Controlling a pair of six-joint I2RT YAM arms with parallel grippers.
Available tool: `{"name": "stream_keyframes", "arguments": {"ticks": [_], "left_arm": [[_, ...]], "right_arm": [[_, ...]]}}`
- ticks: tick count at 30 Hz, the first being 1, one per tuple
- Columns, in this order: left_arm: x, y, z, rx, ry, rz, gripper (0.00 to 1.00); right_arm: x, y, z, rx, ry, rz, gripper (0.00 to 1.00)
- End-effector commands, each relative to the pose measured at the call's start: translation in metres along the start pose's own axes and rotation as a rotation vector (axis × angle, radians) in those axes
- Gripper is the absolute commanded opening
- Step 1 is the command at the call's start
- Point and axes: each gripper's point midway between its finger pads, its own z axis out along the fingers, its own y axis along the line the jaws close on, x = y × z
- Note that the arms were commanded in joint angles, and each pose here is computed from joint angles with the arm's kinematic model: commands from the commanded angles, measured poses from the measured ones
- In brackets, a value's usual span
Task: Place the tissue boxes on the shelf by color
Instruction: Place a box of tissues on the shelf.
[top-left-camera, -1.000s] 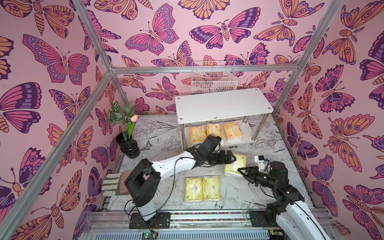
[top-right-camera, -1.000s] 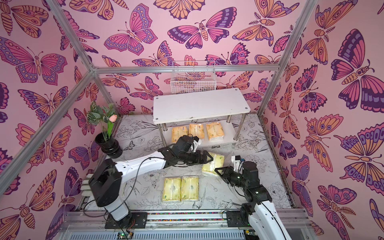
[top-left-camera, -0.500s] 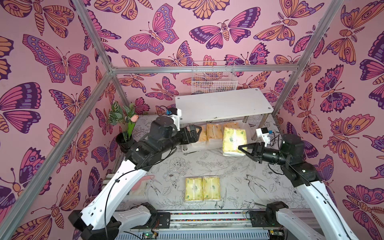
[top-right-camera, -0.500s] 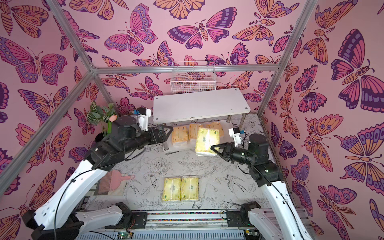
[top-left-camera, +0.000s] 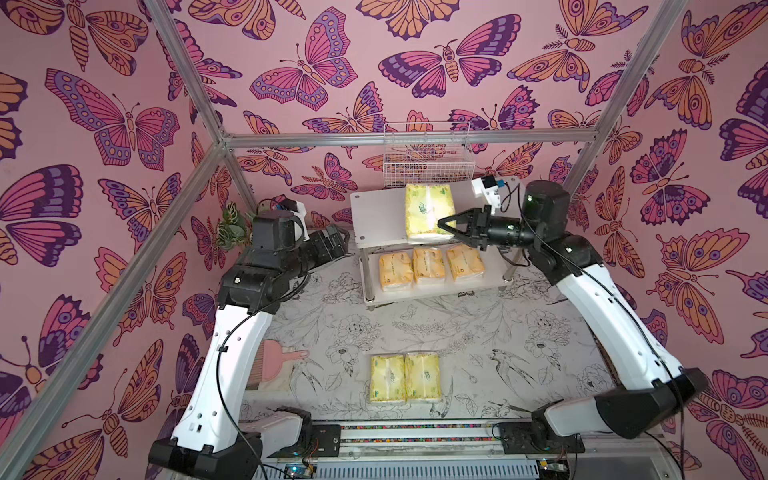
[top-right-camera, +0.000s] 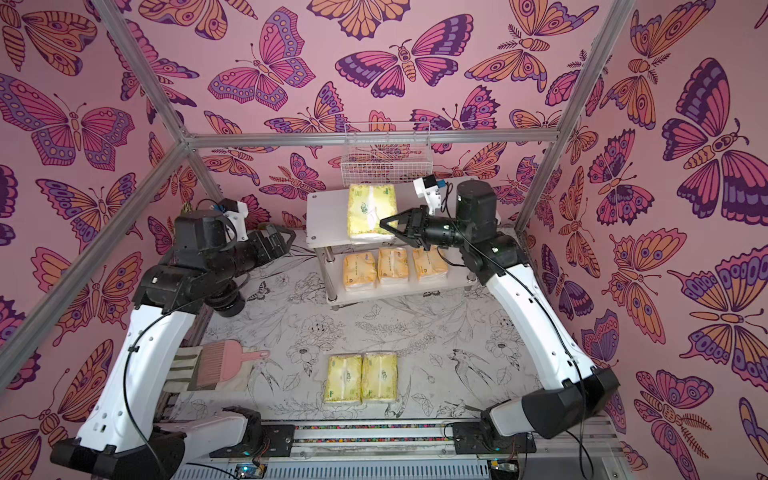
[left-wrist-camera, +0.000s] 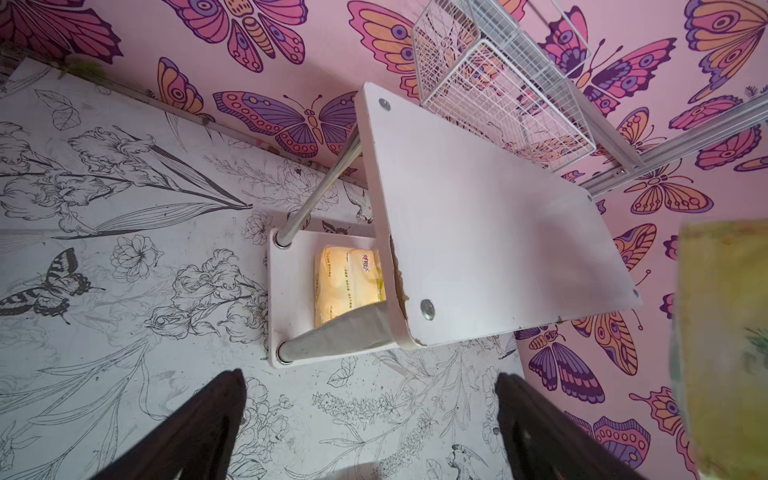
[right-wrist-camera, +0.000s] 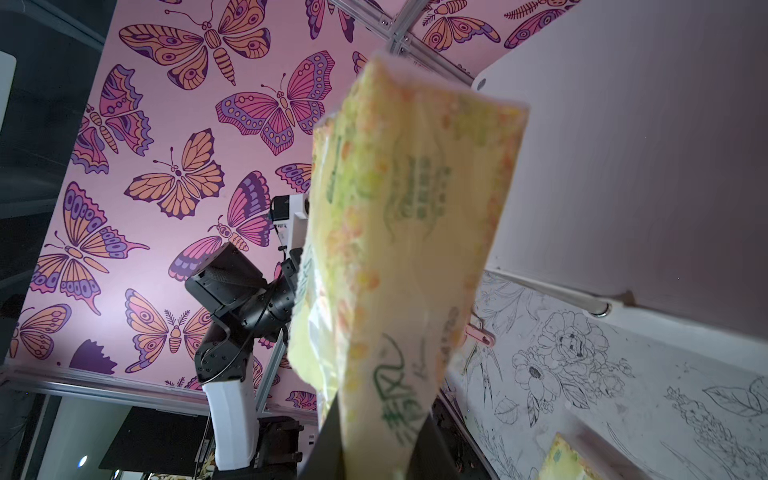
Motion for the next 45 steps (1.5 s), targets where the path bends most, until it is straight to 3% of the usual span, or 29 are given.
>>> {"name": "stream_keyframes", "arguments": {"ticks": [1, 15, 17, 20, 23, 30, 35, 45], "left_arm": [[-0.004, -0.008, -0.006, 0.048, 0.012, 0.006, 0.99], [-0.003, -0.005, -0.005, 0.051, 0.021, -0.009, 0.99], [-0.002, -0.005, -0.006, 0.052, 0.022, -0.009, 1.0], [0.0, -0.004, -0.006, 0.05, 0.027, -0.012, 1.0], [0.002, -0.004, -0.005, 0.057, 0.034, -0.018, 1.0], [0.005, -0.005, -0.005, 0.07, 0.039, -0.025, 1.0], [0.008, -0.004, -0.006, 0.074, 0.044, -0.029, 1.0], [0.026, -0.003, -0.01, 0.102, 0.077, -0.04, 1.0]], "right_arm": [[-0.013, -0.007, 0.024, 0.024, 0.013, 0.0, 0.11], [-0.029, -0.056, 0.091, 0.111, 0.089, 0.08, 0.18], [-0.03, -0.059, 0.093, 0.121, 0.089, 0.075, 0.29], [-0.033, -0.06, 0.089, 0.153, 0.077, 0.05, 0.56], [-0.036, -0.058, 0.082, 0.197, 0.055, 0.01, 0.67], [-0.043, -0.072, 0.069, 0.327, 0.004, -0.06, 0.7], [-0.045, -0.074, 0.07, 0.332, -0.004, -0.076, 0.71], [-0.035, -0.038, 0.049, 0.293, -0.035, -0.159, 0.71]]}}
